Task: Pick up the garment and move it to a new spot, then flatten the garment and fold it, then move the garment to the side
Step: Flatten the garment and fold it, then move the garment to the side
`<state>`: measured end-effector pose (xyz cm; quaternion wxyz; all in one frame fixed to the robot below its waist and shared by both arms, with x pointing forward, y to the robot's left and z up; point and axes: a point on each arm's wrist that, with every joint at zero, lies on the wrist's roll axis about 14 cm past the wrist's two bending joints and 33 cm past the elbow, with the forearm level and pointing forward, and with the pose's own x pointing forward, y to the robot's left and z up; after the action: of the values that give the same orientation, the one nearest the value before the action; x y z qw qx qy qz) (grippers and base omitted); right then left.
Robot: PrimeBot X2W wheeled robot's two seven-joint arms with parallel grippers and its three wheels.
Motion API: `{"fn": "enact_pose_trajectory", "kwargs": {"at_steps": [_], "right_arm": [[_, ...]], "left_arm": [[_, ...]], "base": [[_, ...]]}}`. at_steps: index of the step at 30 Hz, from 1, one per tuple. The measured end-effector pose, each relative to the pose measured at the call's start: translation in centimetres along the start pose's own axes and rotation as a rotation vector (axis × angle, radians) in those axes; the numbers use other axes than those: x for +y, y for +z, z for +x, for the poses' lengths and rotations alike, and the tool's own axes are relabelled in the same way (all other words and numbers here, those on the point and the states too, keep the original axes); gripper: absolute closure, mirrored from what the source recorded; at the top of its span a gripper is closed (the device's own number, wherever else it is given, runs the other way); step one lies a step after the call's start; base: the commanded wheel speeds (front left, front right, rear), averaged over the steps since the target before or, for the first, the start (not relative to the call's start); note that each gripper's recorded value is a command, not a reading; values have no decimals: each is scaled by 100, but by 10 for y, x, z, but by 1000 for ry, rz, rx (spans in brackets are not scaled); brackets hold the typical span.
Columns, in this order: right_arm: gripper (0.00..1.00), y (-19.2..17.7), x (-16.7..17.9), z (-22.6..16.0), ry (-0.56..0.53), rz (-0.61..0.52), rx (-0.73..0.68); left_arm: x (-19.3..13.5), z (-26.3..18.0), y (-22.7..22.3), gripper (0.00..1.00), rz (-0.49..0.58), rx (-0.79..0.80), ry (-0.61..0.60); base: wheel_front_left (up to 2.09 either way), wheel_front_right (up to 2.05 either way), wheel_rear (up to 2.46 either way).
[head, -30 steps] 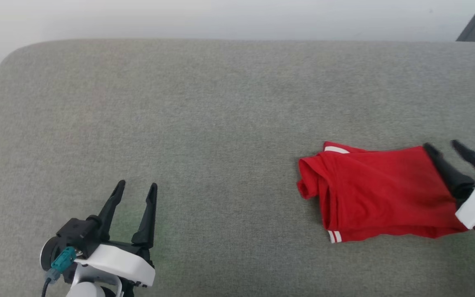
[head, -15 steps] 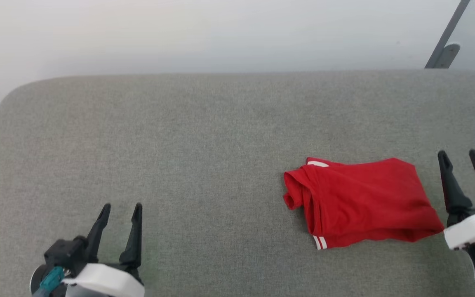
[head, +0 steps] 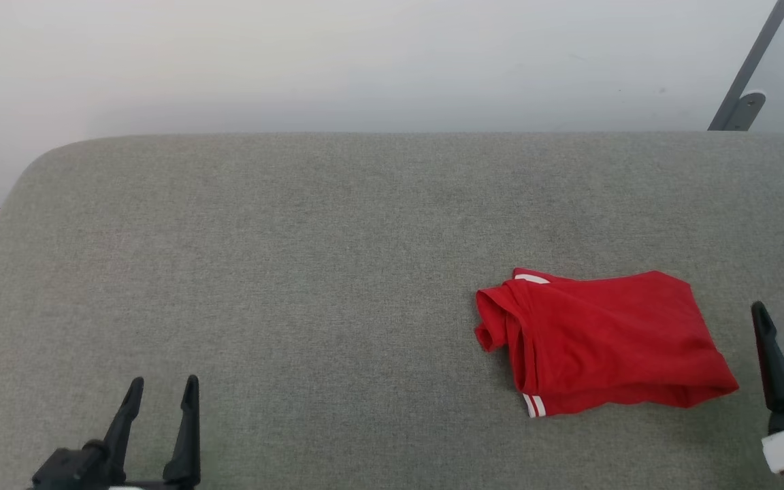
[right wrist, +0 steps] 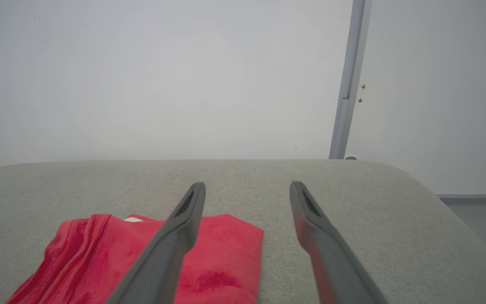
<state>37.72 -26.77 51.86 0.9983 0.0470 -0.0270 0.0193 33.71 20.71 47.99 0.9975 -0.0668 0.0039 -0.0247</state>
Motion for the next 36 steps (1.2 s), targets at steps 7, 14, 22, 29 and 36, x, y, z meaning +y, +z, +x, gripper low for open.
{"fn": "enact_pose_trajectory", "kwargs": {"at_steps": [7,14,22,29,36], "right_arm": [[0,0,-4,-10,-28,3,8],[0,-1,-1,-13,-35,-2,25],[0,-34,5,2,0,7,240],[0,-82,11,24,93,-3,616],[0,-104,-7,47,92,-41,862]], "left_arm": [[3,-13,1,0,-3,-3,28],[6,-15,1,0,29,-1,36],[-3,3,1,0,43,0,-5],[-9,42,2,0,50,-8,-50],[-13,71,-11,0,43,15,-68]], "base": [[0,0,0],[0,0,0],[0,0,0],[0,0,0],[0,0,0]]}}
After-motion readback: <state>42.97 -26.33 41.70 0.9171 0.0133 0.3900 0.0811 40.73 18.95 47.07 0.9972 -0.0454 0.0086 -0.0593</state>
